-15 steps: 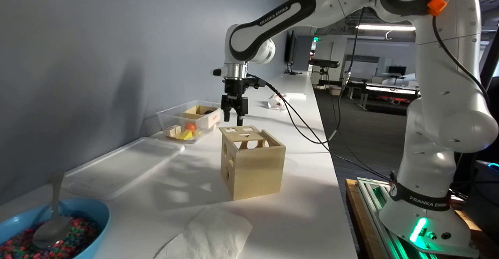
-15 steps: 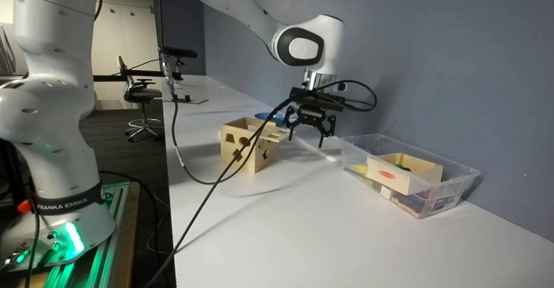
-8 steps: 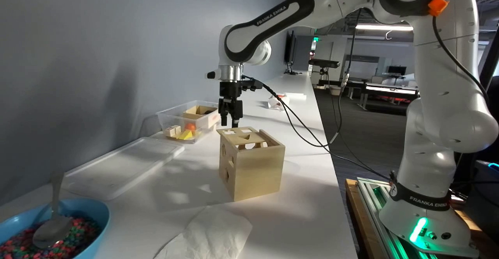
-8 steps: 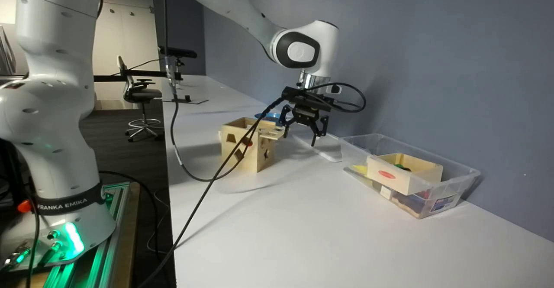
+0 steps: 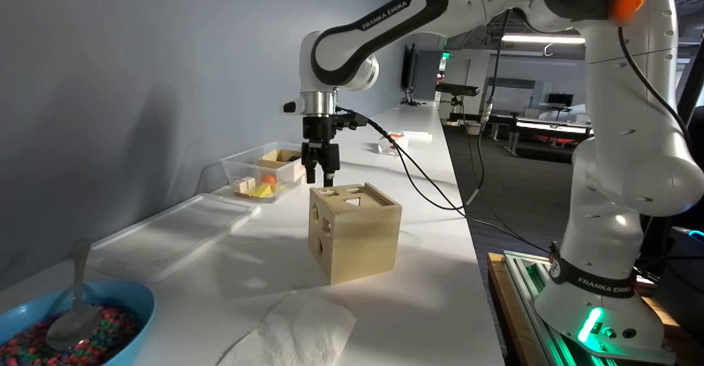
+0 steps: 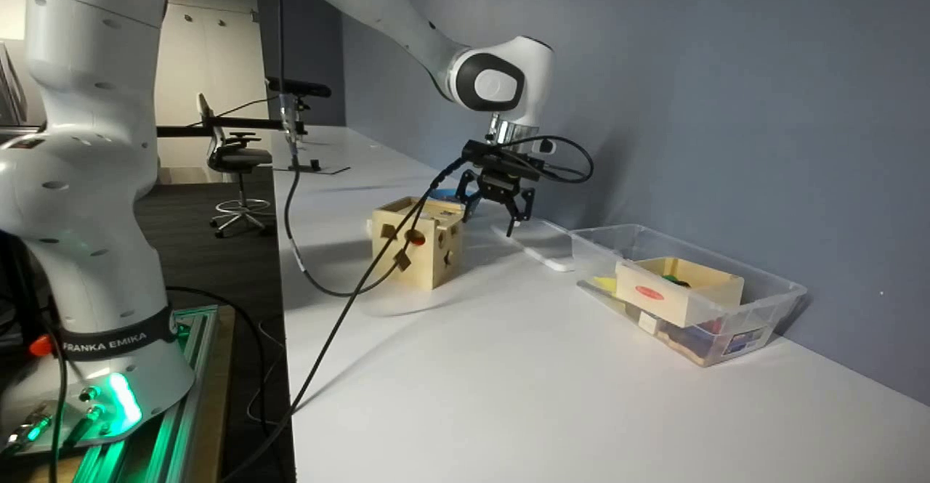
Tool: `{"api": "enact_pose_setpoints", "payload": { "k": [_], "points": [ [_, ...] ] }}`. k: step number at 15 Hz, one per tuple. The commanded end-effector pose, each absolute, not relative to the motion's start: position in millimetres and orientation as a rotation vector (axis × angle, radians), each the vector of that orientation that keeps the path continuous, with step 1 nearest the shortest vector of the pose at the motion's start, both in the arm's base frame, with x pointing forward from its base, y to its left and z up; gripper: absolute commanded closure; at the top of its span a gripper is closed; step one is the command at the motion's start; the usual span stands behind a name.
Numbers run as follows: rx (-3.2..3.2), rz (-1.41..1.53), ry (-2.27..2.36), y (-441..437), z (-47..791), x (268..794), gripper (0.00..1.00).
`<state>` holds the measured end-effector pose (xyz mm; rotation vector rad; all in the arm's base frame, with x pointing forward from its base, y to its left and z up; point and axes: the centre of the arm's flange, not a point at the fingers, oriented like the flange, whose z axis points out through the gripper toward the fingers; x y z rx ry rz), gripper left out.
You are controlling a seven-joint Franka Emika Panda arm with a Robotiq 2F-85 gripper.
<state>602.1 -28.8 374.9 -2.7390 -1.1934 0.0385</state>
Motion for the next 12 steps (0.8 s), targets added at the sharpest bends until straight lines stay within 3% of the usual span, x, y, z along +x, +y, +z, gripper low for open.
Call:
{"api": "enact_pose_setpoints", "payload": {
  "k": [1, 5, 12],
  "points": [
    [-2.716, 0.065, -1.237, -4, 380, 584, 0.00],
    [-2.746, 0.066, -1.246, 8, 385, 577, 0.00],
    [-3.063, 0.070, -0.801, -79, 422, 534, 0.00]
  ]
}}
